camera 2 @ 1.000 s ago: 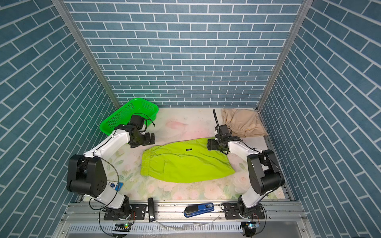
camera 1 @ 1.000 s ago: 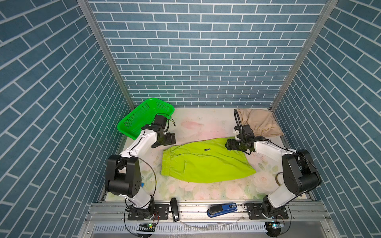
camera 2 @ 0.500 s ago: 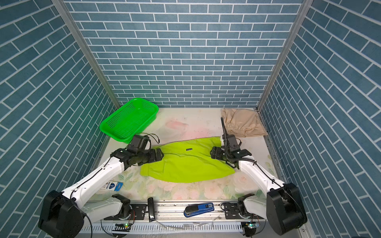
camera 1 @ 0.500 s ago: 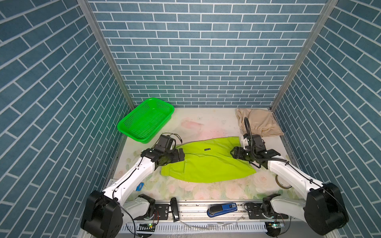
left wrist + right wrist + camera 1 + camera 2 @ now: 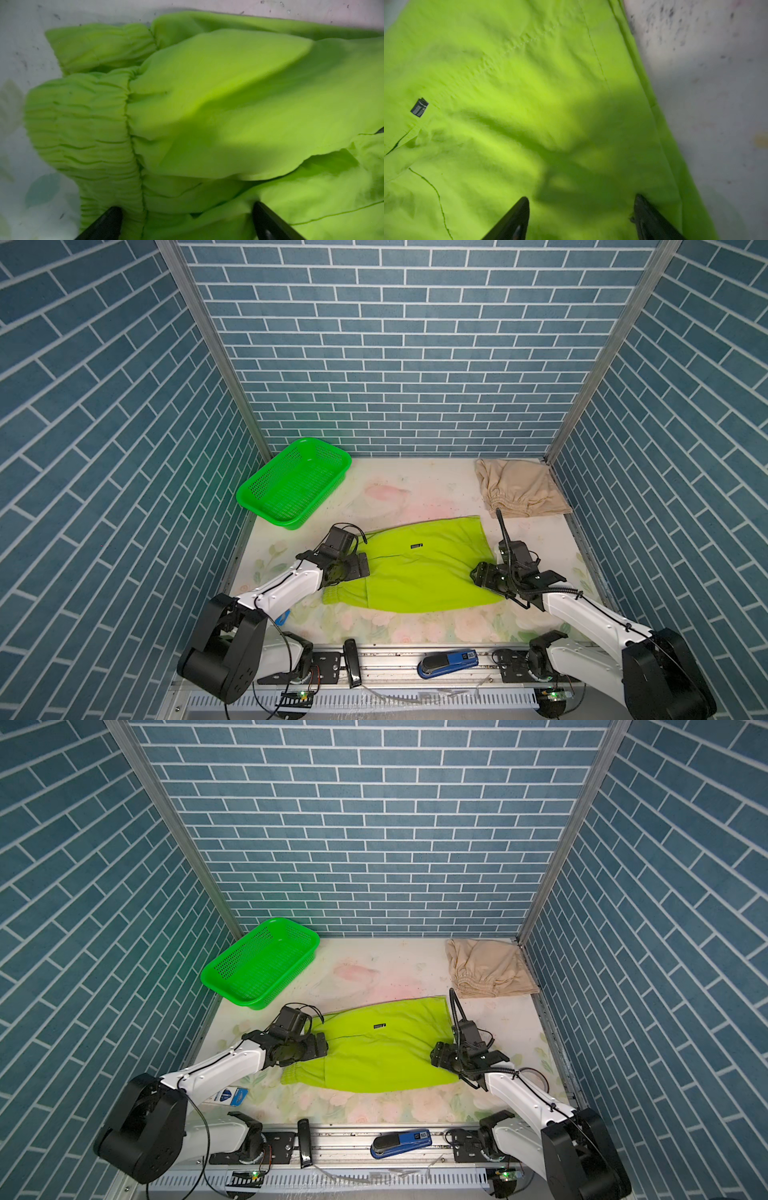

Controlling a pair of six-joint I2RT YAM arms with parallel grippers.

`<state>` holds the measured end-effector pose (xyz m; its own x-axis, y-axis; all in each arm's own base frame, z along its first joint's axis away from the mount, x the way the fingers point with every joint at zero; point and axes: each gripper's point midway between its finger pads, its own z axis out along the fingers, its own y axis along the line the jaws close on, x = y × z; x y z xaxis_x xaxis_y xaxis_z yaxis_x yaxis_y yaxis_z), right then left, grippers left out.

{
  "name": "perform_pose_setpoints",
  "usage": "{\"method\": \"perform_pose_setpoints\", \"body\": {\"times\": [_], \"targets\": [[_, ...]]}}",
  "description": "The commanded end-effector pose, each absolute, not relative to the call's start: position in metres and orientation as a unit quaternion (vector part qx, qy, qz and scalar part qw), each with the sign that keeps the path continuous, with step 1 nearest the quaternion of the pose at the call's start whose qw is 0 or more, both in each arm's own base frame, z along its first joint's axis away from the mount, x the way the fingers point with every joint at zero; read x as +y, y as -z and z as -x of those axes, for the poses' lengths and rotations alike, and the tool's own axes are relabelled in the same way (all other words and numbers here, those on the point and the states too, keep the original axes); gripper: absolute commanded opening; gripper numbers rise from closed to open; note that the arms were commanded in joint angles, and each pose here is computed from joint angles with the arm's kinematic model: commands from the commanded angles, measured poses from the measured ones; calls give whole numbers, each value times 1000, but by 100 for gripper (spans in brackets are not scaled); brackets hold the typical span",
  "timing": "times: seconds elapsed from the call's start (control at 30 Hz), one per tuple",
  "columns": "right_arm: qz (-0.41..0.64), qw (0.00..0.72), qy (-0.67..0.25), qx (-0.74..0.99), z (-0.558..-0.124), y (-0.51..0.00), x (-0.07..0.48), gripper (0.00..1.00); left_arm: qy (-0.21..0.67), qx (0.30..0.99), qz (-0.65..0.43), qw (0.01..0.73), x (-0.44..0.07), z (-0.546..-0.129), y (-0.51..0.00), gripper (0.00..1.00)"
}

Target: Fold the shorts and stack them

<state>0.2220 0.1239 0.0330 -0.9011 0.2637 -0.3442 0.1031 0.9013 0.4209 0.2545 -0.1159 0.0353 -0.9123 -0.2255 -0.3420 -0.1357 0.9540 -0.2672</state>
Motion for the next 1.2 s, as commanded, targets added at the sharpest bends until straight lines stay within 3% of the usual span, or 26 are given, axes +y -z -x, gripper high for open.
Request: {"method": "perform_pose_setpoints", "body": {"times": [0.0,0.27,0.4,0.67,1.17], "targets": [[-104,179,-172,963,-216,-22,115,79,107,975,67,181,-116,-257,-38,100],[-29,205,-152,966,-231,-90,119,79,103,971,46,211,-116,-268,-122,100],[33,189,-190,963,-222,-105,153,79,99,971,31,216,-115,-270,-157,100],[115,137,-163,970,-193,-79,195,74,129,963,57,230,-93,-275,-189,100],[9,96,-102,990,-212,-27,139,75,126,966,55,221,-84,-266,-188,100]]}}
